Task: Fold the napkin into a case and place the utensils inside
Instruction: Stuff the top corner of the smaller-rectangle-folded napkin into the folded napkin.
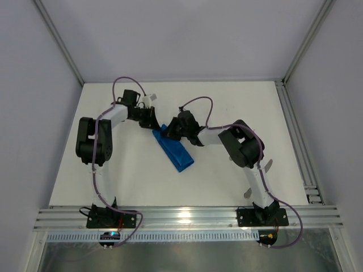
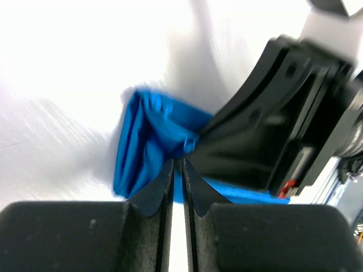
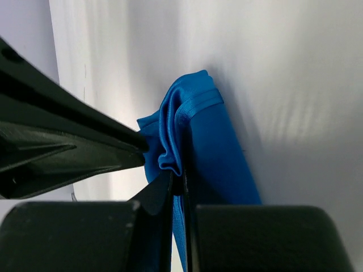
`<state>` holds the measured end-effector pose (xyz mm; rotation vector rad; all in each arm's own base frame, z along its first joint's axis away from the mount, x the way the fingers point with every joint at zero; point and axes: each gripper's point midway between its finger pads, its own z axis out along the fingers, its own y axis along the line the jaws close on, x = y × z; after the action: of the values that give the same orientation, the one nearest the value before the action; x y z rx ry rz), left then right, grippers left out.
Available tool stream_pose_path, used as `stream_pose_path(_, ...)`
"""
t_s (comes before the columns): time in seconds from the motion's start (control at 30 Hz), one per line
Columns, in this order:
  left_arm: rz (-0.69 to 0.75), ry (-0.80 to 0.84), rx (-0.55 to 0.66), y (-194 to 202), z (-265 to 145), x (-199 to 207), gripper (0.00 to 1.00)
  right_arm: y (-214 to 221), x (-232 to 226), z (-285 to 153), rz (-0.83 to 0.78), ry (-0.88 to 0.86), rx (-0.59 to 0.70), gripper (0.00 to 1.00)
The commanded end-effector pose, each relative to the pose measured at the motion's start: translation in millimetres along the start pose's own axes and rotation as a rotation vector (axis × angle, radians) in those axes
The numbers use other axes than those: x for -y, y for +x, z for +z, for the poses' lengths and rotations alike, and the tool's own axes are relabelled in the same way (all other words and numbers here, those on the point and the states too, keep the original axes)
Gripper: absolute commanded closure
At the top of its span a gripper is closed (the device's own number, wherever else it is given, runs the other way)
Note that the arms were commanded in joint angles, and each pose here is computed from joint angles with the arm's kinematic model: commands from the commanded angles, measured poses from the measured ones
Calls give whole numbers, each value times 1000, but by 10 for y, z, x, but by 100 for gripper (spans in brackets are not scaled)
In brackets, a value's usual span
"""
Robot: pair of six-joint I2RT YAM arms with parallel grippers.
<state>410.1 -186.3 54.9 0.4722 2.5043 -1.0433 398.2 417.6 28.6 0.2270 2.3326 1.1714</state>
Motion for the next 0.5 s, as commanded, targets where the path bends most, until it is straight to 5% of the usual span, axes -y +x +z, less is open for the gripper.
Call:
stream_pose_path(0.0, -11, 95, 27, -51, 31, 162, 89, 406, -151, 24, -88, -82, -160, 95)
stream_pose_path(0.3, -2, 124, -56, 213, -19, 208, 89, 505, -45, 20, -146, -22, -159, 96)
stream_pose_path(0.47, 73, 29, 3, 88, -395, 266, 83, 473, -58, 14, -171, -21, -150, 96)
